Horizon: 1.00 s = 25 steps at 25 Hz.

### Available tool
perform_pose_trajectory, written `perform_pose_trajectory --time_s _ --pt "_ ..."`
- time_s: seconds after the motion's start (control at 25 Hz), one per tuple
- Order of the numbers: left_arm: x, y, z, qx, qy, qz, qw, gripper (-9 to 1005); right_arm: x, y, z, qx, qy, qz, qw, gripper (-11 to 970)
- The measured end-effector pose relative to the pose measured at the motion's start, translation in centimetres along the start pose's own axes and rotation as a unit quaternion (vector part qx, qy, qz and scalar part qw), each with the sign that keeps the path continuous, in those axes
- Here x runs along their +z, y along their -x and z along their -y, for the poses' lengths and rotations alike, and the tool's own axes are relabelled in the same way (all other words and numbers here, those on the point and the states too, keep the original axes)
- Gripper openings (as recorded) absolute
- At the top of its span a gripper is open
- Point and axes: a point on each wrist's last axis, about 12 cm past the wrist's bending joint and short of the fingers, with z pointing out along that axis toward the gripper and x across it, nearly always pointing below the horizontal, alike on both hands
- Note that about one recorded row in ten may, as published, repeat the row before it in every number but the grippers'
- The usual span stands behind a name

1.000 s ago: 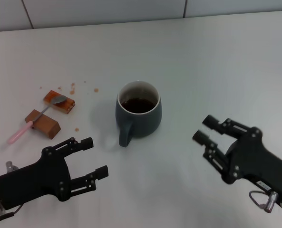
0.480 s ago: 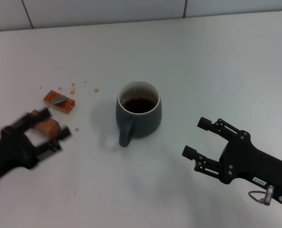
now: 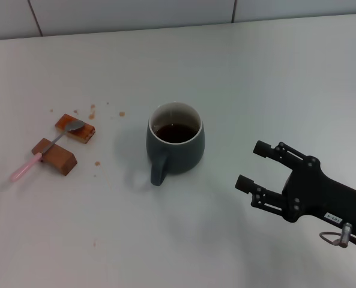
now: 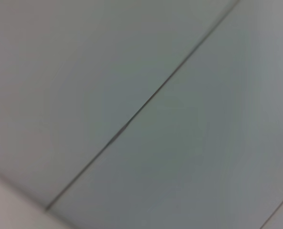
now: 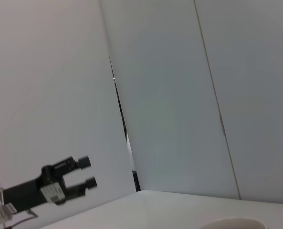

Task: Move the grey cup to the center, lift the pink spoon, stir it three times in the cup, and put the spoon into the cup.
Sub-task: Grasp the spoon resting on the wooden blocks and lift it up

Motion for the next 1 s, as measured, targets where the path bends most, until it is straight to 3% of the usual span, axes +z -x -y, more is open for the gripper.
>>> perform_pose_trajectory --time_s 0.04,0.4,1.0 --pt "0.0 -0.3 -0.7 -0.070 0.026 -0.028 0.997 785 0.0 0.0 0.0 -0.001 0.000 0.000 1.000 816" --pt "0.1 -1.7 -1.6 -0.161 0.071 -0.090 0.980 784 0.1 0.3 0.4 -0.002 0.005 -0.004 1.000 816" --pt "0.2 -2.5 -1.9 -0.216 0.094 -0.114 0.965 781 0.4 0.2 0.2 -0.007 0.025 -0.016 1.000 816"
